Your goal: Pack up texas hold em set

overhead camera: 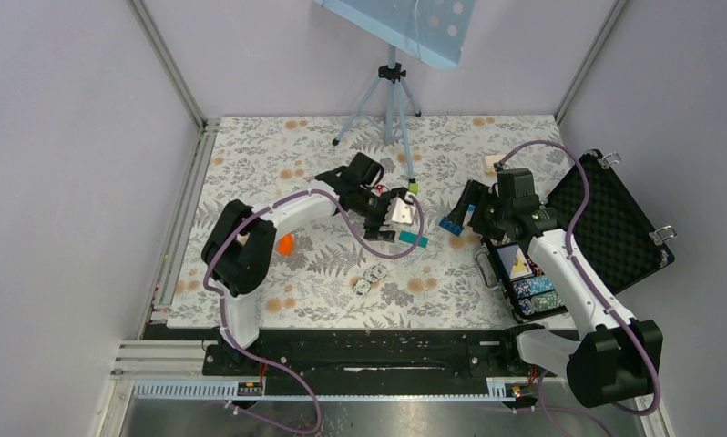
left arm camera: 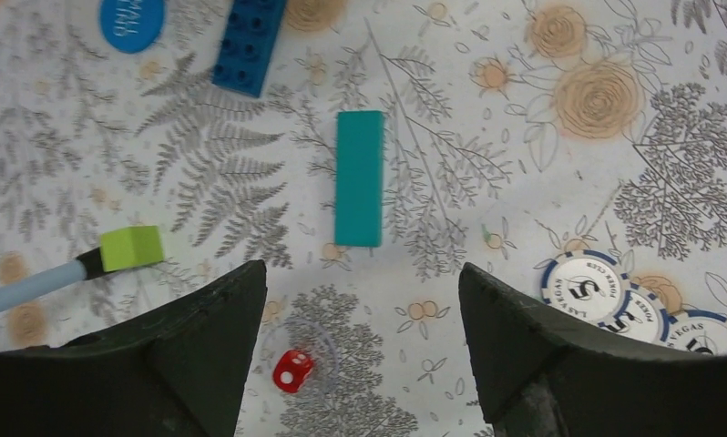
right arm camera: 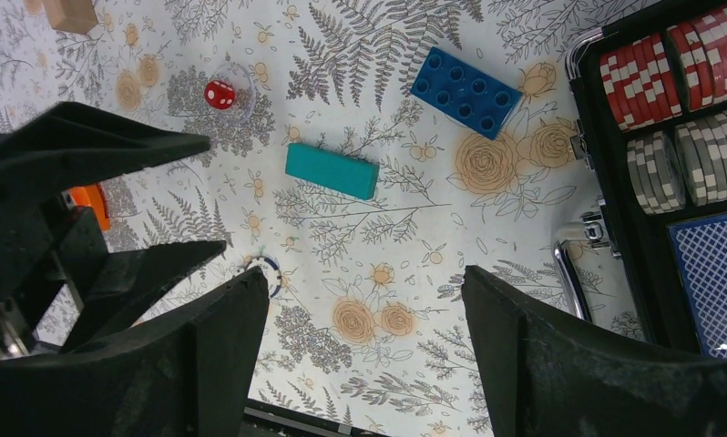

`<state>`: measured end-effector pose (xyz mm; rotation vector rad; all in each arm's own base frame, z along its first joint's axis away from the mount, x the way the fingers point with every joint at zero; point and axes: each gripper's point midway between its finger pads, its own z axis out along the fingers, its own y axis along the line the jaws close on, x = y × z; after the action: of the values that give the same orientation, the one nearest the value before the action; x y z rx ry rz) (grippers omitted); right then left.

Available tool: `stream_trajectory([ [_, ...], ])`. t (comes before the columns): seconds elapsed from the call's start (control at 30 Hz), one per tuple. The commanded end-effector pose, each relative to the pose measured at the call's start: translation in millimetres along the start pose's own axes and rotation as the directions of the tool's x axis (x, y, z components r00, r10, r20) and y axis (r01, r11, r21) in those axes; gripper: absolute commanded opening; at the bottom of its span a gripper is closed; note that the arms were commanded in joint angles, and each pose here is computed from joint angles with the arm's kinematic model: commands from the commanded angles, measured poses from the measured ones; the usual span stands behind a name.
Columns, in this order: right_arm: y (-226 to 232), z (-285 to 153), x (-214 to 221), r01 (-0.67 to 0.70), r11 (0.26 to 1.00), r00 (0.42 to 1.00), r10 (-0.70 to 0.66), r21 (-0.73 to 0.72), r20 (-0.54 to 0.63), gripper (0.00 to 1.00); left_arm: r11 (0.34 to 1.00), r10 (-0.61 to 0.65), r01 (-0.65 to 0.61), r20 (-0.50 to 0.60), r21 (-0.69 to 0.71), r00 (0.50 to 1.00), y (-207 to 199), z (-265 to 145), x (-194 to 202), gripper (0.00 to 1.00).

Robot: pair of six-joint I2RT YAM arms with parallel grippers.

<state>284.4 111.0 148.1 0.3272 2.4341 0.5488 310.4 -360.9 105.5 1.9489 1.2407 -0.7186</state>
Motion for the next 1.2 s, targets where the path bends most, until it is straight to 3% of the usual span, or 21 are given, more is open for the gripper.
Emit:
stream_trajectory([
  [0.0,3.2,-4.0,-1.4,0.024,1.000,1.000,-0.024,-0.018,0.003,0.85,0.997,0.056,-0.055,-0.017,0.058,0.998,-11.4,15.5,-5.5,0.76],
  [0.27,9.0,-6.9,0.3,0.026,0.998,1.000,-0.026,-0.049,-0.013,0.85,0.999,-0.026,0.028,-0.045,0.047,0.999,-8.0,37.5,1.6,0.70],
  [0.53,6.9,-8.2,6.0,0.028,0.998,0.999,-0.029,-0.052,-0.018,0.85,0.994,-0.111,0.111,-0.143,-0.004,0.983,13.2,45.4,12.7,0.74],
  [0.77,2.4,-8.6,7.8,0.046,0.998,0.999,-0.046,-0.034,-0.023,0.86,0.998,-0.059,0.060,-0.254,-0.004,0.965,15.1,41.0,35.8,0.73],
  [1.17,-0.5,-5.4,11.8,0.044,0.999,0.998,-0.045,-0.028,-0.039,0.86,0.999,0.001,0.013,-0.307,0.042,0.952,10.5,56.5,49.8,0.70],
])
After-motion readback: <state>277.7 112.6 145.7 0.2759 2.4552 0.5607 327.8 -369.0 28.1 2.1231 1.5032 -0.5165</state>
